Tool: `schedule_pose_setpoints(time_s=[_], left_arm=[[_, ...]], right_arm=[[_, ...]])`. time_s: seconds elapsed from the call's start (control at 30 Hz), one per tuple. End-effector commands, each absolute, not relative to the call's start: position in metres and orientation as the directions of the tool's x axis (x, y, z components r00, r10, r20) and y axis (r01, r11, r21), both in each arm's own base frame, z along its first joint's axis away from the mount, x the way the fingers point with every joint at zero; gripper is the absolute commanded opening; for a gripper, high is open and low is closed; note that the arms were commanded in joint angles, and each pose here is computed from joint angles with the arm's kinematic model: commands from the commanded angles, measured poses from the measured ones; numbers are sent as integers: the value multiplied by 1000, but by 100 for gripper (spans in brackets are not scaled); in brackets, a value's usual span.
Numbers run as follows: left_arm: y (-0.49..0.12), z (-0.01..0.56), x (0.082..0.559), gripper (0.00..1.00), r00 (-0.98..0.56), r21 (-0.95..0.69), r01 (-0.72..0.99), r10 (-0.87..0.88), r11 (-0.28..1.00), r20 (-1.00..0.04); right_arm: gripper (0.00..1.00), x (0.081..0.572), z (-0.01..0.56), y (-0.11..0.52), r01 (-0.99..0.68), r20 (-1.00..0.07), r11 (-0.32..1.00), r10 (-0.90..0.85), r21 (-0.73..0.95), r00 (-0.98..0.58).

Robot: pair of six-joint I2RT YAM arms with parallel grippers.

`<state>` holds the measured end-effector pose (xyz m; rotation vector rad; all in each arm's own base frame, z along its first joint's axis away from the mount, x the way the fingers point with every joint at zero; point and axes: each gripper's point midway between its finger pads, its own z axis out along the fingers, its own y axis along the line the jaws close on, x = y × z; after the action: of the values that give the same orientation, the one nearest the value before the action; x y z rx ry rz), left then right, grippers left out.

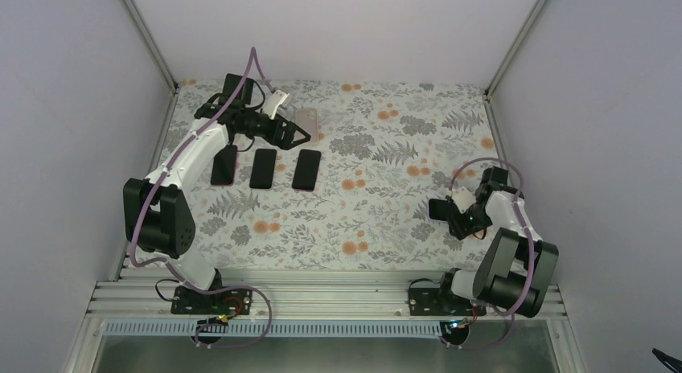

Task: Take the phone out of the phone case
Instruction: Adjust the phone at the center of the board.

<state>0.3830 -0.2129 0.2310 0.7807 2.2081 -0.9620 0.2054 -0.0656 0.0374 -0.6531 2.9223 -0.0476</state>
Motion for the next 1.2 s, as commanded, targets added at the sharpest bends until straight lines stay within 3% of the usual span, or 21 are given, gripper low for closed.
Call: schedule_pose_setpoints(time_s=[0.0, 0.2, 0.43, 0.77, 1.17], left_arm=[[-215, 250, 381, 100, -612, -415, 735, 263, 536, -746], [-215, 251, 380, 100, -612, -420, 736, 256, 531, -748], [-215, 253, 379, 100, -610, -421, 737, 254, 528, -750], [-216, 254, 381, 100, -610, -425, 738, 248, 524, -753], [-211, 255, 378, 100, -601, -402, 735, 248, 546, -760]], right_arm=[[57, 204, 29, -66, -415, -118, 910, -414, -19, -902], [33, 198, 12, -76, -411, -62, 911, -412, -25, -909], [23, 215, 0, -102, -390, -28, 915, -394, -103, -919], [20, 283, 14, -116, -374, -115, 912, -395, -167, -911], [27, 354, 7, -38, -481, -194, 864, -502, -148, -843]])
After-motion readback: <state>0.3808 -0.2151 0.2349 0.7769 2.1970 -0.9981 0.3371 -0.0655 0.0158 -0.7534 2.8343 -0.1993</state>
